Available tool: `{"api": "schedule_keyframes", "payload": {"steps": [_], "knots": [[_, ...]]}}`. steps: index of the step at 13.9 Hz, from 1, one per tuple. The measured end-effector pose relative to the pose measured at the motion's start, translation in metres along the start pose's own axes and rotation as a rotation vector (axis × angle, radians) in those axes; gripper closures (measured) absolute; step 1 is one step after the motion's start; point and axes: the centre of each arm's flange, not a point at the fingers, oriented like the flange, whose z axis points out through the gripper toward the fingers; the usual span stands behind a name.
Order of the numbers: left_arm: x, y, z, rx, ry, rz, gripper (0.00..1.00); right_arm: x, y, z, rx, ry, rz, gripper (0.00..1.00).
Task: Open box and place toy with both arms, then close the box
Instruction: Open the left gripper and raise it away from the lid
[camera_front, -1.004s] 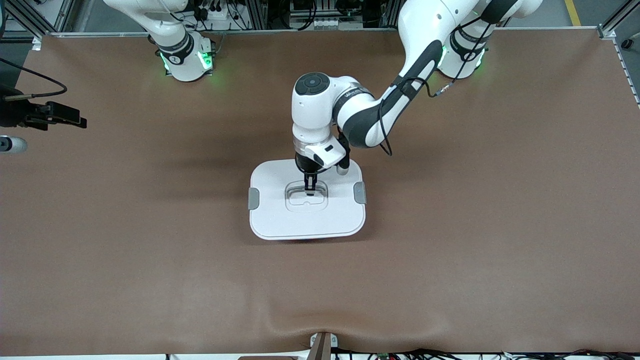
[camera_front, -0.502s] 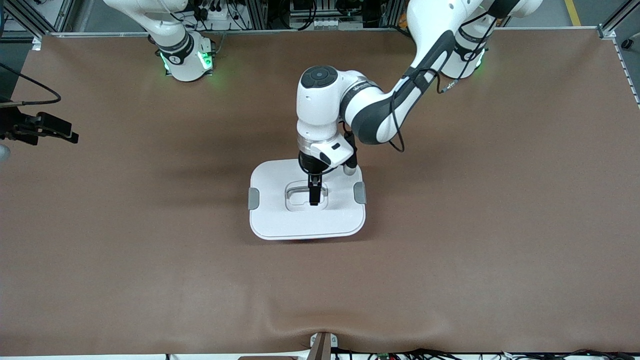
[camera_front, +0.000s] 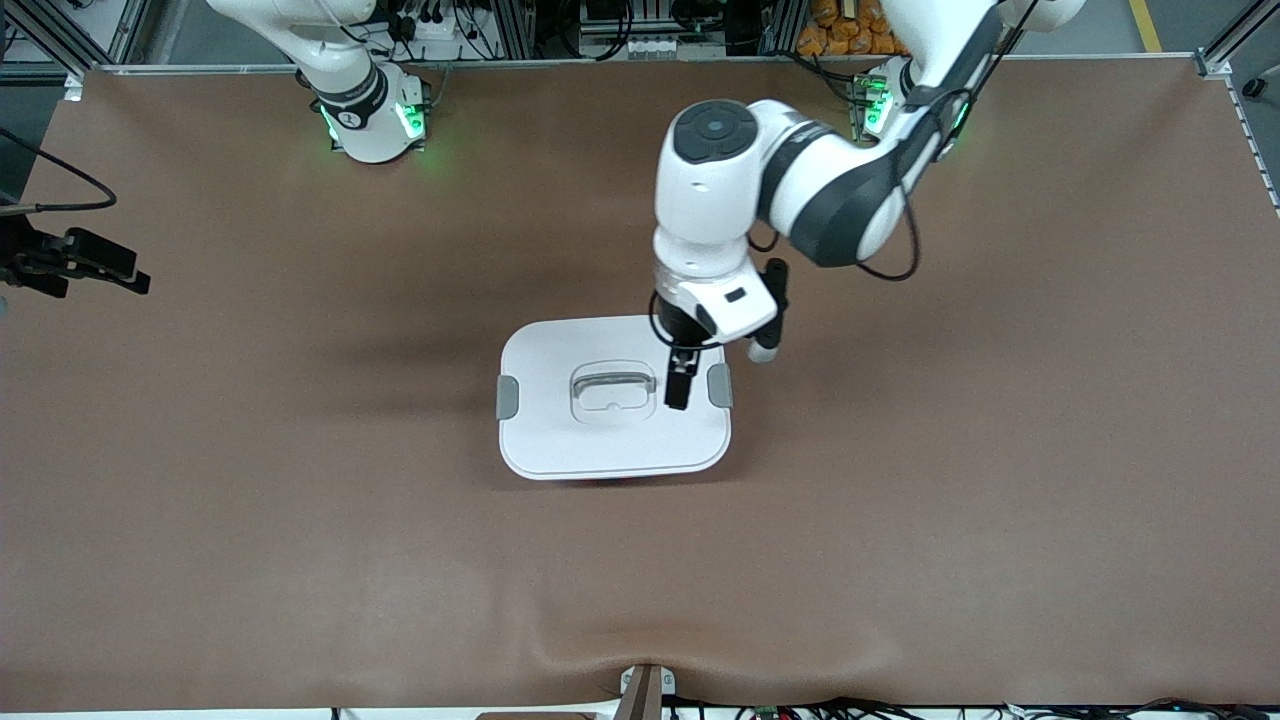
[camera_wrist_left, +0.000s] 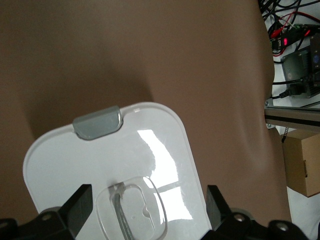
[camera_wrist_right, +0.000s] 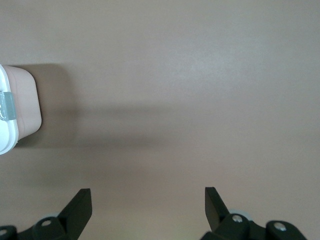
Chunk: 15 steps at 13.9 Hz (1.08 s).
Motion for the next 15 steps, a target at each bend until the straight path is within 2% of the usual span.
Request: {"api": "schedule_keyframes", "payload": {"steps": [5, 9, 15], "knots": [[0.100, 0.015, -0.054, 0.075, -0.045, 0.205, 0.00, -0.002, -0.001, -0.002, 0.001, -0.012, -0.001, 0.00], [0.152, 0.011, -0.076, 0.149, -0.032, 0.441, 0.00, -0.001, -0.005, 0.000, 0.002, -0.018, -0.009, 0.00], [0.224, 0.004, -0.101, 0.212, -0.035, 0.654, 0.00, -0.002, -0.004, 0.000, 0.002, -0.019, 0.017, 0.00]]}}
